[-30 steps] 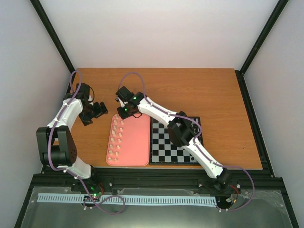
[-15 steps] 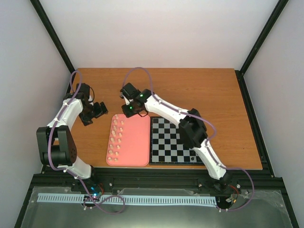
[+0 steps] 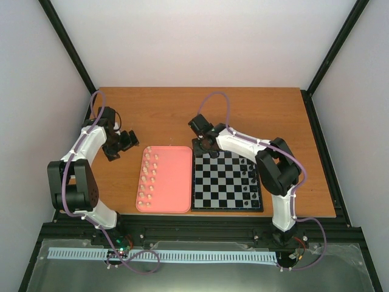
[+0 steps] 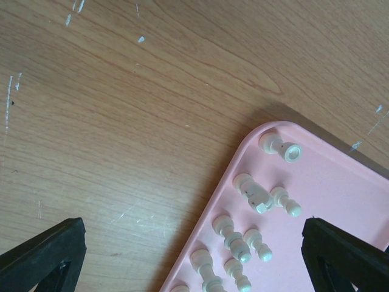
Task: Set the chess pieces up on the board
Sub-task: Place the chess piece on the chessboard.
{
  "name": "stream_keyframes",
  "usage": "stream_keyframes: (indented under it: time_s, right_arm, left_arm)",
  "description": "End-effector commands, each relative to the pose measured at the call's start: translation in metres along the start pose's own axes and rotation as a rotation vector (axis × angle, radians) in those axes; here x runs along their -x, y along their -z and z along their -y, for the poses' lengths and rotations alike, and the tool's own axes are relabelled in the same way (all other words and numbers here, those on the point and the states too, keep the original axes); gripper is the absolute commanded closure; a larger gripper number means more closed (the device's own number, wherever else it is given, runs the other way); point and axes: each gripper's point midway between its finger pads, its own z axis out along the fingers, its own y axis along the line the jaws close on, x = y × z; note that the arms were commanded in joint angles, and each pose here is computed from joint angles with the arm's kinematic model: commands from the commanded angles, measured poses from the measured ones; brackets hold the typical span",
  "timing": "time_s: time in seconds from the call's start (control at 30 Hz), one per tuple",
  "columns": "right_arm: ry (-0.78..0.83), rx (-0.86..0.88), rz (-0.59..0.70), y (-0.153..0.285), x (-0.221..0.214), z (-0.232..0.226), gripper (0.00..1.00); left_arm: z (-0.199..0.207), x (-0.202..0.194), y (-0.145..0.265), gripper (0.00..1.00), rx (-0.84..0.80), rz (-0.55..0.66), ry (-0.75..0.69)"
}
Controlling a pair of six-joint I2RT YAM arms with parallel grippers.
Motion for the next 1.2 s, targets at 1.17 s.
stream_keyframes:
  time_s: [1.17]
  right_arm:
    - [-0.109,-0.025,-0.042,-0.013,-0.033,0.023,0.96]
  left_arm:
    - [0.0,0.002,-0.007,0.01,-0.022,0.007,-0.008]
